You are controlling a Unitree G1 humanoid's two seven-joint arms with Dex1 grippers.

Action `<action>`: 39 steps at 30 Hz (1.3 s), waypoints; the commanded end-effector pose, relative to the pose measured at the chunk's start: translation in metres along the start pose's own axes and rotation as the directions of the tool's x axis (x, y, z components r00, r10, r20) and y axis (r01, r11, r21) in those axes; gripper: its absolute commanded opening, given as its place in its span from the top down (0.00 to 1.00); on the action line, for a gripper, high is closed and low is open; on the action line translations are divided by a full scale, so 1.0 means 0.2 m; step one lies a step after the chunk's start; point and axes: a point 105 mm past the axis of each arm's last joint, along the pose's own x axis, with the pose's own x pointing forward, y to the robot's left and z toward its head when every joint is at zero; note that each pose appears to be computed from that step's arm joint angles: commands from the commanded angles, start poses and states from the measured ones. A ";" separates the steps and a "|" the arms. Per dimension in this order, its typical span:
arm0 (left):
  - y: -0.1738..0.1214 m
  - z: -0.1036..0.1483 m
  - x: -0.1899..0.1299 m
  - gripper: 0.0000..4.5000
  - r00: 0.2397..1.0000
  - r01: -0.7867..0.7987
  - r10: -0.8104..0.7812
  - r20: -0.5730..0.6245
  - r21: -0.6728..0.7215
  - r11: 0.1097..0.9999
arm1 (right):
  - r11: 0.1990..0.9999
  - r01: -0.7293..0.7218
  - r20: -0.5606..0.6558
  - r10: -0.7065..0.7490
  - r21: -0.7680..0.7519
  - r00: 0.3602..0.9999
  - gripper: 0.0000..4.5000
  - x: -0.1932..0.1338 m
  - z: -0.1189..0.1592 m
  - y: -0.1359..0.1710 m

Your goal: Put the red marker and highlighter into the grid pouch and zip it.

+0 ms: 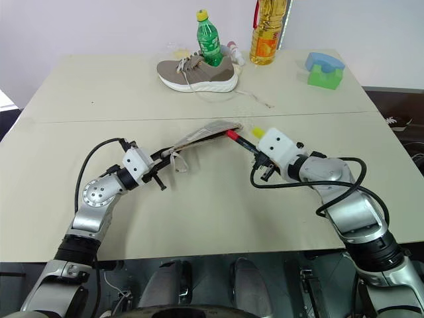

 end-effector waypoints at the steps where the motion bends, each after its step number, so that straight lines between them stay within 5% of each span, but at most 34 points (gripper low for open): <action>1: -0.01 0.08 0.01 1.00 0.998 0.022 -0.024 0.062 0.021 1.000 | 0.997 0.016 0.026 -0.014 -0.082 1.000 0.93 -0.02 0.06 -0.02; 5: -0.05 0.10 0.01 1.00 0.995 0.076 -0.079 0.066 0.053 0.996 | 0.972 0.007 0.019 -0.002 -0.233 1.000 0.93 -0.02 0.09 -0.02; 11: -0.05 0.13 0.00 1.00 0.987 0.142 -0.147 0.066 0.082 0.986 | 0.789 -0.052 0.000 0.066 -0.612 0.998 0.93 -0.02 0.17 0.04; 17: -0.09 0.15 0.02 1.00 0.974 0.209 -0.215 0.073 0.087 0.974 | 0.667 -0.063 0.043 0.142 -0.742 0.989 0.93 0.05 0.28 0.13; 25: -0.11 0.18 0.03 1.00 0.971 0.222 -0.228 0.079 0.081 0.972 | 0.633 -0.047 0.089 0.181 -0.773 0.979 0.93 0.12 0.35 0.20; 26: -0.11 0.18 0.03 1.00 0.971 0.221 -0.227 0.075 0.080 0.972 | 0.639 -0.046 0.093 0.181 -0.768 0.979 0.93 0.12 0.35 0.19; 27: -0.10 0.18 0.03 1.00 0.972 0.219 -0.225 0.069 0.080 0.972 | 0.648 -0.037 0.102 0.175 -0.761 0.979 0.71 0.11 0.36 0.18; 31: -0.08 0.16 0.02 1.00 0.978 0.201 -0.205 0.042 0.079 0.976 | 0.738 0.030 0.191 0.135 -0.674 0.972 0.27 0.06 0.41 0.11; 36: -0.03 0.10 0.00 1.00 0.990 0.143 -0.143 -0.006 0.083 0.986 | 0.926 -0.017 0.311 0.144 -0.377 0.939 0.27 -0.08 0.45 0.05; 39: 0.03 0.06 -0.01 1.00 0.996 0.082 -0.079 -0.030 0.102 0.991 | 0.987 -0.073 0.258 0.108 -0.142 0.960 0.27 -0.11 0.32 -0.01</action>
